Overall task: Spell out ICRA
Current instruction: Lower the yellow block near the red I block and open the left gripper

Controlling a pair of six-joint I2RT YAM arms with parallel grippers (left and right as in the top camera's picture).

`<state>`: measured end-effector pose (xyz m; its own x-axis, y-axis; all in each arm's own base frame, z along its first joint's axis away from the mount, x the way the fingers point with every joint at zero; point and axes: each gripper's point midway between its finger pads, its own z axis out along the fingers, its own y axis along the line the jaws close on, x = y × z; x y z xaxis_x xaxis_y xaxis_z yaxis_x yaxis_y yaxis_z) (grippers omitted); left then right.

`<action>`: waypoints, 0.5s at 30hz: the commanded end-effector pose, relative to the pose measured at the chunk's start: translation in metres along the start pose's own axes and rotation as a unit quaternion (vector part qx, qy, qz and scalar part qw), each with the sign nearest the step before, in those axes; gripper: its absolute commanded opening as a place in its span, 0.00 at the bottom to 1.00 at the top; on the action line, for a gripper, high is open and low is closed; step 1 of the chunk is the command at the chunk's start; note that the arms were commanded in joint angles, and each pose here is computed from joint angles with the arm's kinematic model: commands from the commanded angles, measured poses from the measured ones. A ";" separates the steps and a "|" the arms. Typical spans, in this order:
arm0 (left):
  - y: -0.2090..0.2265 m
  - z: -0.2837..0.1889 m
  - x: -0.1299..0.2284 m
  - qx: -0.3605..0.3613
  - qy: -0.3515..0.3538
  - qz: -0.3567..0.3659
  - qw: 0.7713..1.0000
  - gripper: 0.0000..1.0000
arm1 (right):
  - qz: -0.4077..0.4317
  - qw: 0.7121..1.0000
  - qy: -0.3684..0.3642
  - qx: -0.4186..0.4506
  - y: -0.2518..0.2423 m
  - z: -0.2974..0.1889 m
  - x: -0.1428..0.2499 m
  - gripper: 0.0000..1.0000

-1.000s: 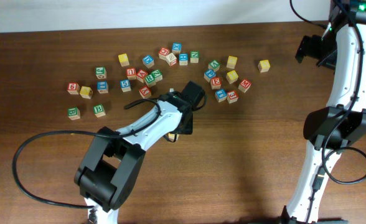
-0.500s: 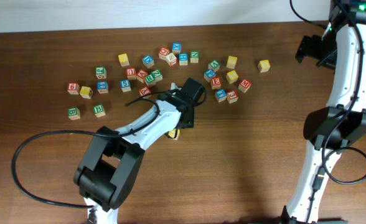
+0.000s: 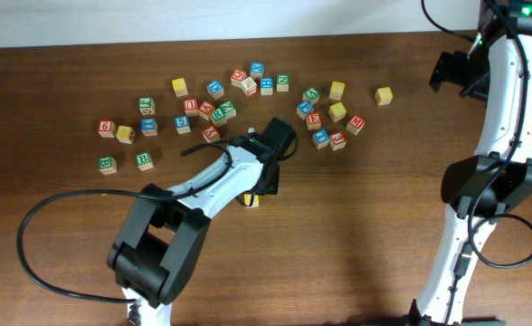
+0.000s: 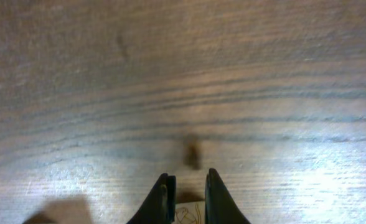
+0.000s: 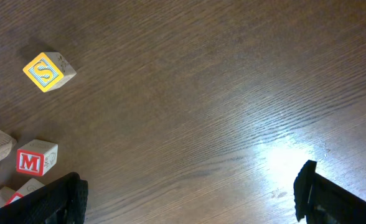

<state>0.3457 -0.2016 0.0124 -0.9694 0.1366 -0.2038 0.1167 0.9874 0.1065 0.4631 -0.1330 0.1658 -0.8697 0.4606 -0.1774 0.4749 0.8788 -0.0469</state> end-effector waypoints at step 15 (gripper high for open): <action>0.022 0.005 -0.019 -0.019 -0.026 -0.041 0.999 0.24 | 0.002 1.000 -0.002 -0.002 0.002 -0.004 0.001 0.98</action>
<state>0.3566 -0.1930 0.0130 -0.9708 0.0854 -0.2241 0.0664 0.9937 0.0907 0.4632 -0.1331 0.1658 -0.8693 0.4612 -0.1778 0.4757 0.8784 -0.0470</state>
